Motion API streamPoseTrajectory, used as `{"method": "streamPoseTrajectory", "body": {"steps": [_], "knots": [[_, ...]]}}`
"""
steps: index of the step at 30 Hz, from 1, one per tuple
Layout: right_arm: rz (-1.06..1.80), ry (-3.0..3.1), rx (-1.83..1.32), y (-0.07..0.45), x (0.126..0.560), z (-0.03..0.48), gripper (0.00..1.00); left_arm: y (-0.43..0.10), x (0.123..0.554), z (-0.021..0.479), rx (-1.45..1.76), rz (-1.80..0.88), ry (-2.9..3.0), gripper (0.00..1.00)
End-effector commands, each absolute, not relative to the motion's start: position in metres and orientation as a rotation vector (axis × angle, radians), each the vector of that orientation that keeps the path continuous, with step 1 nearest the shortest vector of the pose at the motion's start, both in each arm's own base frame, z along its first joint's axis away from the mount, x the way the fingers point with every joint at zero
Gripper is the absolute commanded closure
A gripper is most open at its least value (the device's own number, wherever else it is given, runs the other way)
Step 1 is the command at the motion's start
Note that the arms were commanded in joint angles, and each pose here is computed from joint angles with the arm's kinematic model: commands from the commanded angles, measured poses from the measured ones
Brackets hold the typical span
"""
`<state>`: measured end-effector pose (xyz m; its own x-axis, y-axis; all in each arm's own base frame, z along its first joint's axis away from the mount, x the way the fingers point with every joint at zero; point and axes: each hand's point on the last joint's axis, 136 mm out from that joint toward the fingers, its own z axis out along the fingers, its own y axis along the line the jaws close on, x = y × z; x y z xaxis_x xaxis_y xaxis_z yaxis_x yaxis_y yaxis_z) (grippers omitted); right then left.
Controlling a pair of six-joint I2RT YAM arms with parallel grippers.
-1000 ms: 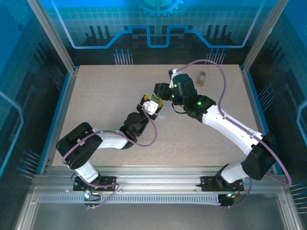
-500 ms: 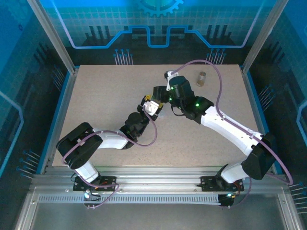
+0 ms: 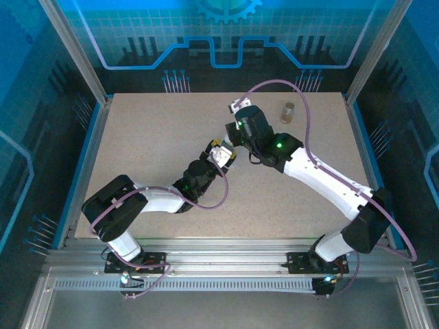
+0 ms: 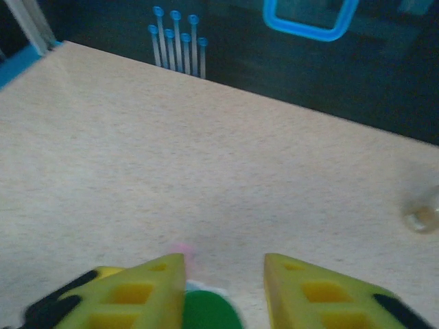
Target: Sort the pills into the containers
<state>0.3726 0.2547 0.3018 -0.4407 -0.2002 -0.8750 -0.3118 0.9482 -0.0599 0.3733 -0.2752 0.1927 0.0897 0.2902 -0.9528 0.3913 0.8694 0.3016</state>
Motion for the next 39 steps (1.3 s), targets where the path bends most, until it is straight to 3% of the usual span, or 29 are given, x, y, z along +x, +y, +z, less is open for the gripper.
{"method": "streamPoseTrajectory", "body": {"steps": [1, 4, 6, 7, 11, 13, 23, 29, 39], "knots": [[-0.019, 2.016, -0.347, 0.232, 0.381, 0.316, 1.00, -0.269, 0.375, 0.196, 0.525, -0.073, 1.501, 1.00], [0.116, 2.018, -0.319, 0.237, 0.376, 0.323, 1.00, -0.269, 0.374, 0.196, 0.523, -0.075, 1.499, 1.00], [0.282, 2.020, -0.261, 0.241, 0.372, 0.327, 0.67, -0.268, 0.374, 0.197, 0.515, -0.078, 1.490, 1.00], [0.376, 2.028, -0.218, 0.242, 0.370, 0.327, 0.57, -0.268, 0.374, 0.198, 0.511, -0.079, 1.486, 1.00], [0.644, 2.107, -0.077, 0.242, 0.366, 0.310, 0.38, -0.267, 0.376, 0.199, 0.498, -0.077, 1.485, 1.00], [0.686, 2.123, -0.061, 0.244, 0.364, 0.302, 0.33, -0.268, 0.377, 0.200, 0.496, -0.076, 1.488, 1.00], [0.798, 2.155, -0.023, 0.262, 0.357, 0.276, 0.26, -0.267, 0.377, 0.205, 0.483, -0.080, 1.494, 1.00], [0.785, 2.166, -0.020, 0.268, 0.359, 0.271, 0.33, -0.265, 0.378, 0.206, 0.473, -0.077, 1.505, 1.00], [0.781, 2.172, -0.040, 0.278, 0.352, 0.268, 0.35, -0.264, 0.379, 0.206, 0.465, -0.069, 1.513, 1.00]]}}
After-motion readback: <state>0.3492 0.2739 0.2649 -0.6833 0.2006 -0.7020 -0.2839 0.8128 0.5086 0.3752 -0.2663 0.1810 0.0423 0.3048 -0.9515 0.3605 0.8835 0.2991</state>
